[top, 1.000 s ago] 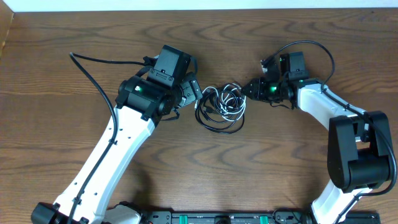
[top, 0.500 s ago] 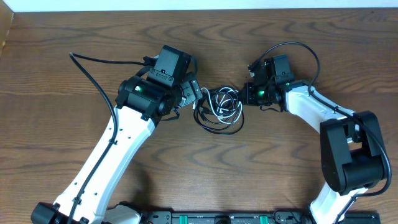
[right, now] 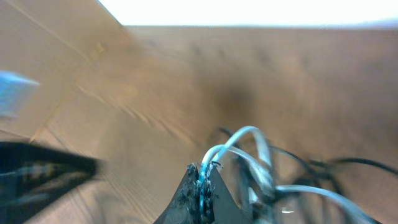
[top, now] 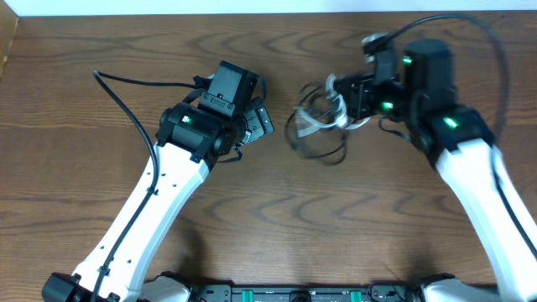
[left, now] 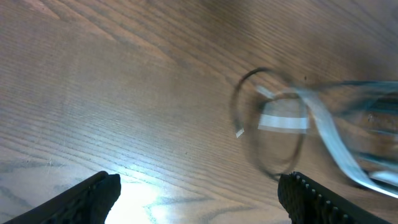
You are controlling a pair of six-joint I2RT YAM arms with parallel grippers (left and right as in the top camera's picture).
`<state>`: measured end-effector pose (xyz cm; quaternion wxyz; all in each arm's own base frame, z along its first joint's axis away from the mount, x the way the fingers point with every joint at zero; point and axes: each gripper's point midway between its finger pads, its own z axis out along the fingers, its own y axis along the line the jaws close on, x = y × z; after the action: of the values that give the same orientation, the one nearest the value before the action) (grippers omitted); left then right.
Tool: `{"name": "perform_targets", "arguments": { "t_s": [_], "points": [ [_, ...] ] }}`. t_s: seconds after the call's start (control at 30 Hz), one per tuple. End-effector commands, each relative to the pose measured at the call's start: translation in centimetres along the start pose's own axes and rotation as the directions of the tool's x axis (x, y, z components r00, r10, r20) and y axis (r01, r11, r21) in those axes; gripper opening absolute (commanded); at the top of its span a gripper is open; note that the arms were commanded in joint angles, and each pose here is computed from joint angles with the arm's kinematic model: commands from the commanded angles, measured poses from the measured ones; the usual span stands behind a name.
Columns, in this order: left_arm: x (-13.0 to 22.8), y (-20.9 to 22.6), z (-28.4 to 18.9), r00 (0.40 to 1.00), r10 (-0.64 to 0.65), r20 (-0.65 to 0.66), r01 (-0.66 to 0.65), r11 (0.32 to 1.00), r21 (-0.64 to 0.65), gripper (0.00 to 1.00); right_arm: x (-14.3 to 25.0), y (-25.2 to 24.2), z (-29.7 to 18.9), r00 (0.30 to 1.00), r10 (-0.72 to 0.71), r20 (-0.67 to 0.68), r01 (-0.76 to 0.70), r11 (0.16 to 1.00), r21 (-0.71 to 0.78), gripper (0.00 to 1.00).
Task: Untangle cables
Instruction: 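Pull the grasped cable up and right with the right gripper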
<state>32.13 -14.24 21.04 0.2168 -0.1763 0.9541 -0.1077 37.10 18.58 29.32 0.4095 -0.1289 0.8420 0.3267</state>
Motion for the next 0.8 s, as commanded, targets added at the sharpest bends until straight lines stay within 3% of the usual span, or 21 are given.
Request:
{"name": "perform_targets", "arguments": {
  "t_s": [0.0, 0.2, 0.33, 0.5, 0.57, 0.67, 0.7, 0.77],
  "points": [
    [-0.2, 0.2, 0.1, 1.000, -0.001, 0.002, 0.001, 1.000, -0.013, 0.87, -1.8, 2.8, -3.0, 0.991, -0.103, 0.088, 0.104, 0.995, -0.002, 0.01],
    [-0.2, 0.2, 0.1, 1.000, -0.001, 0.002, 0.001, 1.000, -0.013, 0.87, -2.8, 6.2, -5.9, 0.982, -0.096, 0.162, 0.107, 0.993, -0.059, 0.01],
    [-0.2, 0.2, 0.1, 1.000, -0.001, 0.001, 0.001, 1.000, -0.013, 0.87, -2.5, 5.5, -5.3, 0.985, -0.081, 0.149, 0.085, 0.996, -0.022, 0.01],
    [0.0, 0.1, 0.1, 1.000, -0.001, -0.009, 0.001, 1.000, -0.008, 0.87, -1.6, 0.9, -3.6, 0.982, 0.128, 0.137, -0.150, 0.976, 0.158, 0.01],
    [0.1, 0.1, 0.2, 1.000, -0.001, -0.009, 0.000, 1.000, -0.008, 0.87, -0.9, 1.8, -2.3, 0.979, 0.187, 0.086, -0.194, 0.977, 0.085, 0.01],
    [0.0, 0.1, 0.1, 1.000, -0.001, -0.009, 0.000, 1.000, -0.008, 0.87, -0.2, 4.7, -0.6, 0.993, 0.115, 0.000, -0.114, 0.987, -0.112, 0.01],
    [0.1, 0.1, 0.2, 1.000, -0.001, -0.009, 0.000, 1.000, -0.008, 0.87, 0.0, 5.0, -0.2, 0.996, 0.086, -0.012, -0.087, 0.987, -0.138, 0.01],
    [0.0, 0.1, 0.1, 1.000, -0.001, -0.009, 0.000, 1.000, -0.008, 0.87, 0.6, 2.9, 1.0, 0.994, 0.103, -0.025, -0.104, 0.993, -0.048, 0.02]
  ]
}}
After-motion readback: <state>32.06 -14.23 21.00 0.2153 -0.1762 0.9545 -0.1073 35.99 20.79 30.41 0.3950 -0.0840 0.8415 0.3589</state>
